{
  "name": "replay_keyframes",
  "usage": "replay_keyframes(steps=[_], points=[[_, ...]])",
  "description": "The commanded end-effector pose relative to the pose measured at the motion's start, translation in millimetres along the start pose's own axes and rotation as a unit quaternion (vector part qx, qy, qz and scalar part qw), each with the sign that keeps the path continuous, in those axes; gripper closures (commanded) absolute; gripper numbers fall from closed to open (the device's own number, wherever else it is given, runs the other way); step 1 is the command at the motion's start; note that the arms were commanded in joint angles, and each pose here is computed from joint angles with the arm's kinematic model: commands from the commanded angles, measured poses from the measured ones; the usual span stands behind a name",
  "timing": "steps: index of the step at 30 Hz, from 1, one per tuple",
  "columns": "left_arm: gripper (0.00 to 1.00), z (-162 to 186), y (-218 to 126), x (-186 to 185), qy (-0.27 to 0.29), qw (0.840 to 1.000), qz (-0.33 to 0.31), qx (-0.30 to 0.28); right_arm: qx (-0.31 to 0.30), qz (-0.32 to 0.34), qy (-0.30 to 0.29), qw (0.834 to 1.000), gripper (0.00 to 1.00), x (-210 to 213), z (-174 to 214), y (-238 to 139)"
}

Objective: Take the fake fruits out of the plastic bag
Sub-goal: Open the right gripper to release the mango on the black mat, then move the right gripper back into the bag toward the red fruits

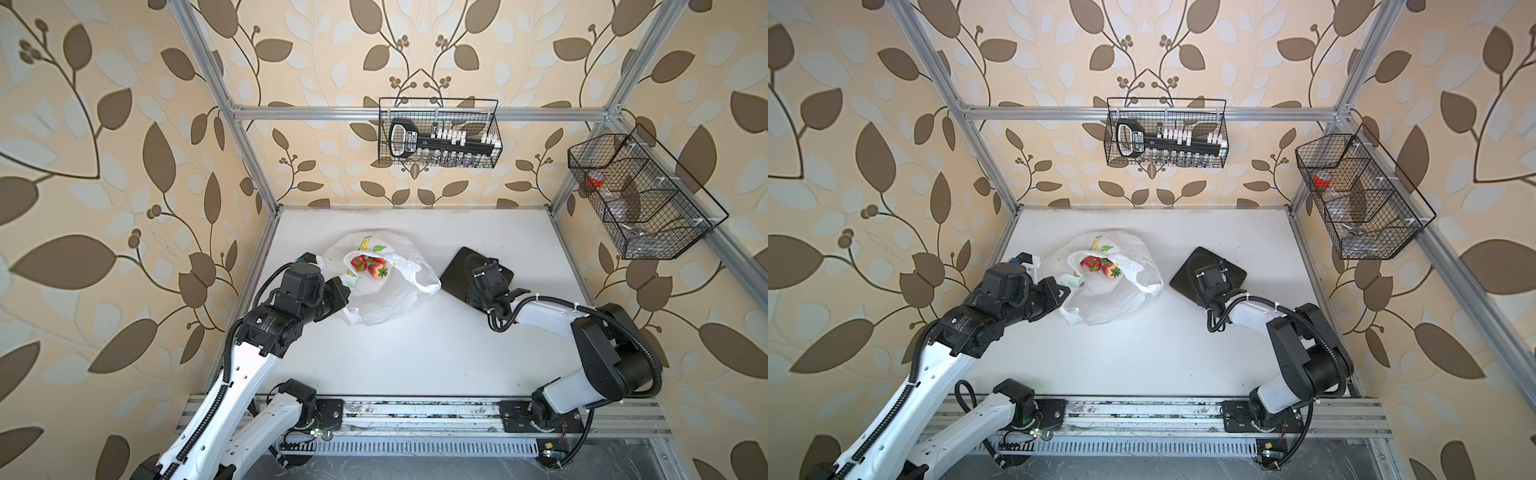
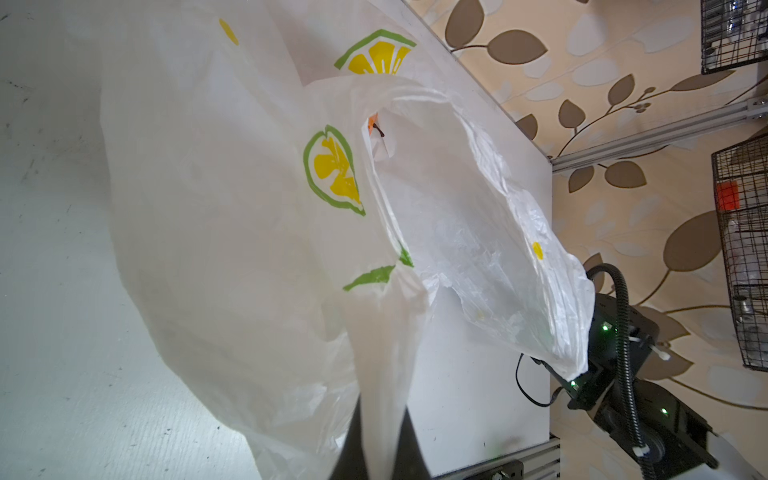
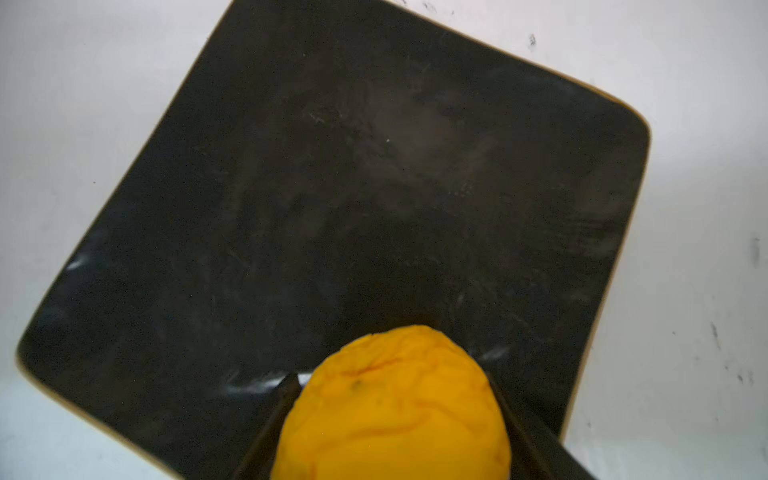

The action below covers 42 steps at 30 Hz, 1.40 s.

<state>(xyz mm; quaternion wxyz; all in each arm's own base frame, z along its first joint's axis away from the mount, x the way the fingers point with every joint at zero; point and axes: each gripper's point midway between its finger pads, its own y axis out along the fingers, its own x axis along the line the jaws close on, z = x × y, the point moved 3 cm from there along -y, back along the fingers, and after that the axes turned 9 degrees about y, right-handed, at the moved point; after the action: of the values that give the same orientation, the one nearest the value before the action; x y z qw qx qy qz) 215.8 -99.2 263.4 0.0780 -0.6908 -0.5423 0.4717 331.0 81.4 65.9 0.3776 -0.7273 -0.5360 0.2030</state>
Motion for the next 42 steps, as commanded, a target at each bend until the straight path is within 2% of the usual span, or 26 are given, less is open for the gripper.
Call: replay_keyframes(steps=[1, 6, 9, 12, 15, 19, 24, 28, 30, 32, 34, 35, 37, 42], points=[[1.0, -7, -11, -6, 0.014, 1.0, 0.008, -0.02, -0.01, 0.009, 0.005, 1.0, 0.23, -5, -3, 0], [1.0, -7, -10, -7, 0.014, 1.0, 0.01, -0.02, -0.021, -0.003, 0.008, 1.0, 0.14, -4, -12, -12], [1.0, -8, -10, -8, 0.015, 1.0, 0.01, -0.02, -0.039, -0.035, 0.015, 0.999, 0.11, 3, -27, -33], [1.0, -7, -10, -7, 0.015, 1.0, 0.009, -0.019, -0.064, -0.088, 0.021, 0.994, 0.11, 12, -45, -64], [1.0, -7, -9, -7, 0.014, 1.0, 0.01, -0.018, -0.097, -0.175, 0.014, 0.98, 0.14, 28, -60, -104], [1.0, -5, -7, -7, 0.013, 1.0, 0.012, -0.014, -0.139, -0.297, -0.023, 0.945, 0.19, 59, -68, -164], [1.0, -2, -7, -6, 0.011, 1.0, 0.011, -0.007, -0.163, -0.43, -0.108, 0.881, 0.24, 110, -54, -239], [1.0, -2, -9, -5, 0.013, 1.0, 0.008, -0.006, -0.178, -0.486, -0.209, 0.83, 0.27, 153, -20, -283], [1.0, -2, -10, -5, 0.014, 1.0, 0.006, -0.005, -0.193, -0.501, -0.273, 0.798, 0.28, 175, 2, -298], [1.0, -2, -11, -5, 0.014, 1.0, 0.004, -0.005, -0.194, -0.504, -0.319, 0.779, 0.29, 194, 20, -302], [1.0, -2, -12, -5, 0.014, 1.0, 0.003, -0.006, -0.187, -0.512, -0.339, 0.767, 0.31, 209, 33, -297], [1.0, -2, -12, -5, 0.014, 1.0, 0.004, -0.008, -0.18, -0.516, -0.343, 0.764, 0.32, 218, 37, -293], [1.0, -3, -13, -4, 0.014, 1.0, 0.002, -0.009, -0.171, -0.508, -0.342, 0.772, 0.35, 234, 44, -278], [1.0, -2, -16, -3, 0.013, 1.0, -0.002, -0.012, -0.139, -0.447, -0.343, 0.814, 0.38, 273, 60, -222]])
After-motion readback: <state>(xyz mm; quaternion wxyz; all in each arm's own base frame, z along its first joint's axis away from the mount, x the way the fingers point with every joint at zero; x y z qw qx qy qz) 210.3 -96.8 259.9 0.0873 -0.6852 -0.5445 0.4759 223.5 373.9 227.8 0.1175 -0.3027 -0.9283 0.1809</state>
